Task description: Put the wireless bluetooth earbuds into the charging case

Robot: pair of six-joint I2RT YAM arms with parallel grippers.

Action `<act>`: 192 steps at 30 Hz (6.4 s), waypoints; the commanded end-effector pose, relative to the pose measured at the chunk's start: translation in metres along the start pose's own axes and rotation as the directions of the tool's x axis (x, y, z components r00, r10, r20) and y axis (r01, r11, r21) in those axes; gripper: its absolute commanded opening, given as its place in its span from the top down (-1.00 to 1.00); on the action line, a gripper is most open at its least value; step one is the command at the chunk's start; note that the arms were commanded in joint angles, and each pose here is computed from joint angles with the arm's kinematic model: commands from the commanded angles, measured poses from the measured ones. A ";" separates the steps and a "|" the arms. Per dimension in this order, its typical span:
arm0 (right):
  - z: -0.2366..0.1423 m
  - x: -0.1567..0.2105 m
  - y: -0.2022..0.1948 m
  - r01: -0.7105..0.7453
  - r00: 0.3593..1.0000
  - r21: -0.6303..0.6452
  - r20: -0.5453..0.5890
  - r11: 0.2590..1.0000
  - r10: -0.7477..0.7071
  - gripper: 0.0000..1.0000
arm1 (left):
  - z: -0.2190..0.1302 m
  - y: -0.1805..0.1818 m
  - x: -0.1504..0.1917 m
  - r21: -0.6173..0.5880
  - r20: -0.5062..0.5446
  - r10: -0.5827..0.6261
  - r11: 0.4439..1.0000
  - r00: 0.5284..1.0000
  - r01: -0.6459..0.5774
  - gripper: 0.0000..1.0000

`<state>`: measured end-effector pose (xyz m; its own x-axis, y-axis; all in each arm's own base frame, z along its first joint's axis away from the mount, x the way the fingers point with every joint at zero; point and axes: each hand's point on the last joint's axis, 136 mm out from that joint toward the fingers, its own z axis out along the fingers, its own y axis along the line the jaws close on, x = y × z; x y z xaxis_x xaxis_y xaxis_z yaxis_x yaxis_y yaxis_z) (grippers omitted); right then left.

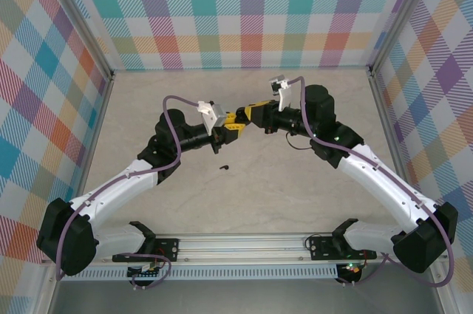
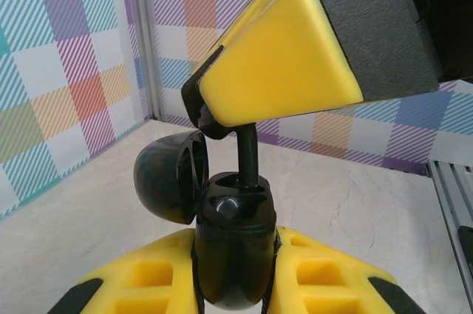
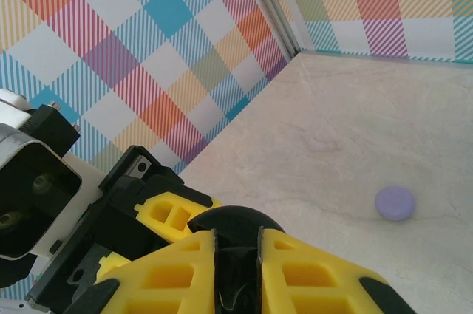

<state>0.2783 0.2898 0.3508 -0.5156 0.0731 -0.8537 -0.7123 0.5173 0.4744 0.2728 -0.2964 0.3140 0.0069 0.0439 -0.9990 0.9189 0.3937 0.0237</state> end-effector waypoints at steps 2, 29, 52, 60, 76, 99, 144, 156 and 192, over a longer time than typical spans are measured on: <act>0.001 -0.003 0.004 0.028 1.000 -0.006 0.005 1.000 -0.028 0.65 | 0.001 -0.001 -0.027 0.001 0.067 0.025 1.000 0.997 -0.025 0.83; 0.008 0.006 -0.003 0.020 0.999 0.023 -0.027 1.000 -0.019 0.40 | 0.004 0.000 -0.030 0.005 0.079 0.007 1.000 0.997 -0.007 0.84; -0.011 -0.003 -0.004 0.033 0.999 0.096 -0.006 0.995 -0.033 0.11 | 0.005 0.010 -0.020 -0.045 0.058 -0.029 0.998 0.998 0.032 0.89; -0.046 0.006 -0.050 0.029 0.999 0.399 -0.039 0.917 -0.014 0.02 | -0.003 0.019 -0.020 -0.047 0.108 -0.083 0.995 0.991 0.089 0.90; -0.006 0.126 -0.112 -0.128 0.903 0.360 -0.343 0.924 0.258 -0.02 | -0.019 0.016 -0.057 -0.043 0.151 -0.073 0.996 0.986 0.081 0.90; 0.122 0.246 -0.112 -0.141 0.676 0.346 -0.651 0.927 0.346 0.05 | -0.041 0.032 -0.082 -0.136 0.178 -0.099 0.983 0.979 0.124 0.88; 0.075 0.282 -0.174 0.364 0.512 0.485 -0.817 0.795 0.265 0.62 | -0.042 0.035 -0.072 -0.153 0.157 -0.109 0.979 0.982 0.133 0.87; 0.041 0.286 -0.189 0.399 0.431 0.391 -0.878 0.829 0.206 0.60 | -0.042 0.036 -0.073 -0.156 0.161 -0.108 0.979 0.981 0.134 0.88; 0.030 0.279 -0.169 0.113 0.555 0.550 -0.725 0.828 0.406 0.64 | -0.041 0.030 -0.076 -0.119 0.170 -0.100 0.985 0.980 0.121 0.88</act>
<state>0.2634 0.2483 0.0347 -0.9007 -0.4112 -0.1404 -0.4318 0.8829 0.1847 0.2905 -0.2553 0.3688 -0.0815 -0.1146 -0.9901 0.8466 0.5163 -0.1295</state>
